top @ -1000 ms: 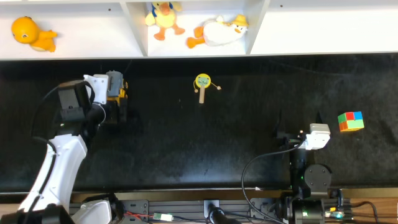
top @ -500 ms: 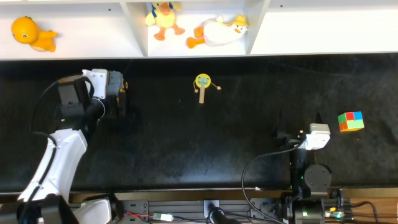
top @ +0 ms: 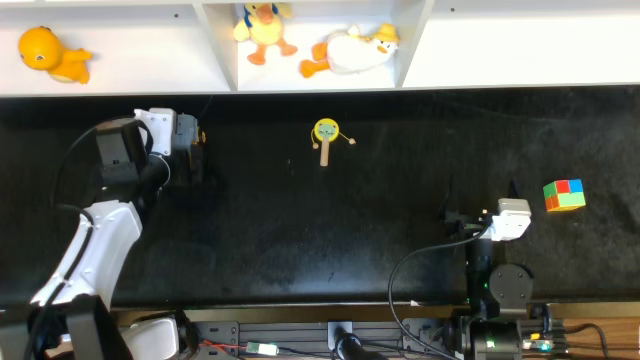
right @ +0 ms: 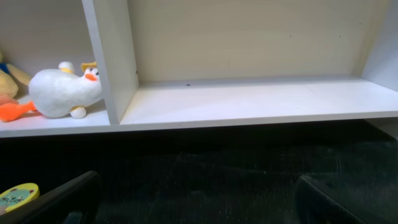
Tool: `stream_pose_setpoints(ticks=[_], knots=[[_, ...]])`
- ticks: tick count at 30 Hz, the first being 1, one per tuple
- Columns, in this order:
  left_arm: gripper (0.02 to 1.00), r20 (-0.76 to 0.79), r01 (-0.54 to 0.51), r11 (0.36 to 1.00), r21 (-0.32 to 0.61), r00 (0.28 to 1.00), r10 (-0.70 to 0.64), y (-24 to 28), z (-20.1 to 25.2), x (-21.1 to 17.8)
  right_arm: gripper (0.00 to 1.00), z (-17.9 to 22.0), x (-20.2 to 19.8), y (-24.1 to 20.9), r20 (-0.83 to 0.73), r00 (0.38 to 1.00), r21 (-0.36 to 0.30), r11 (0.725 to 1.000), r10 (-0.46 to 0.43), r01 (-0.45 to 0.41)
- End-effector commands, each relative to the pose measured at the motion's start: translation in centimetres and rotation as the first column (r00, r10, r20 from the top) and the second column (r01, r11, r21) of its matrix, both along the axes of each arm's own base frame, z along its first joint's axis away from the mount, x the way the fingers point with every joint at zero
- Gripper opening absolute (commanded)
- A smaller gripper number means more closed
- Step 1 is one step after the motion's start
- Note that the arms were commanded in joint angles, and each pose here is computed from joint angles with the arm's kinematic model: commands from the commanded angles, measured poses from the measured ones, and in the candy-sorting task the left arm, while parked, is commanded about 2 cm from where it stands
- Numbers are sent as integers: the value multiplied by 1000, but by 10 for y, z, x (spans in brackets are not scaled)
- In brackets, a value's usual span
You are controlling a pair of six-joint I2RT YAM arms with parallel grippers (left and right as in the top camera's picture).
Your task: Store Toys
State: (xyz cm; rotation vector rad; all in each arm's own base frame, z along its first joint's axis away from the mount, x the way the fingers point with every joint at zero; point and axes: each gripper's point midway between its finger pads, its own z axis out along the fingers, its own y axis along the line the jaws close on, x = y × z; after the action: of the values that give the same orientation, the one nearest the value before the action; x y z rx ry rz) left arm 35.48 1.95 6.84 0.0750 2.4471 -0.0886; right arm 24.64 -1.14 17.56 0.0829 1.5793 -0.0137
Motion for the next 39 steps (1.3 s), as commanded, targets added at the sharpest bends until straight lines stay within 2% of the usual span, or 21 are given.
stream_pose_setpoints(ticks=[1, 5, 12, 18, 28, 39], knots=[[928, 24, 12, 1000, 21, 1000, -13, 1, 5, 10, 996, -3, 0, 0, 3, 1000, 4, 1000, 3, -3], [851, 26, 12, 1000, 22, 1000, -13, 2, 3, 13, 996, -3, 0, 0, 3, 1000, 4, 1000, 3, -3], [592, 12, 13, 1000, 19, 1000, -13, 2, -4, 13, 993, -3, 0, 0, 4, 1000, 4, 1000, 3, -3], [459, 26, 13, 1000, 21, 1000, -13, 2, -2, 16, 996, -3, 0, 0, 3, 1000, 4, 1000, 3, -3], [417, 38, 12, 1000, 23, 999, -13, 2, 3, 16, 993, -3, 0, 0, 3, 1000, 4, 1000, 3, -3], [378, 102, 0, 999, 44, 995, -4, 3, 40, 4, 996, -3, 0, 0, 3, 1000, 4, 1000, 3, -3]])
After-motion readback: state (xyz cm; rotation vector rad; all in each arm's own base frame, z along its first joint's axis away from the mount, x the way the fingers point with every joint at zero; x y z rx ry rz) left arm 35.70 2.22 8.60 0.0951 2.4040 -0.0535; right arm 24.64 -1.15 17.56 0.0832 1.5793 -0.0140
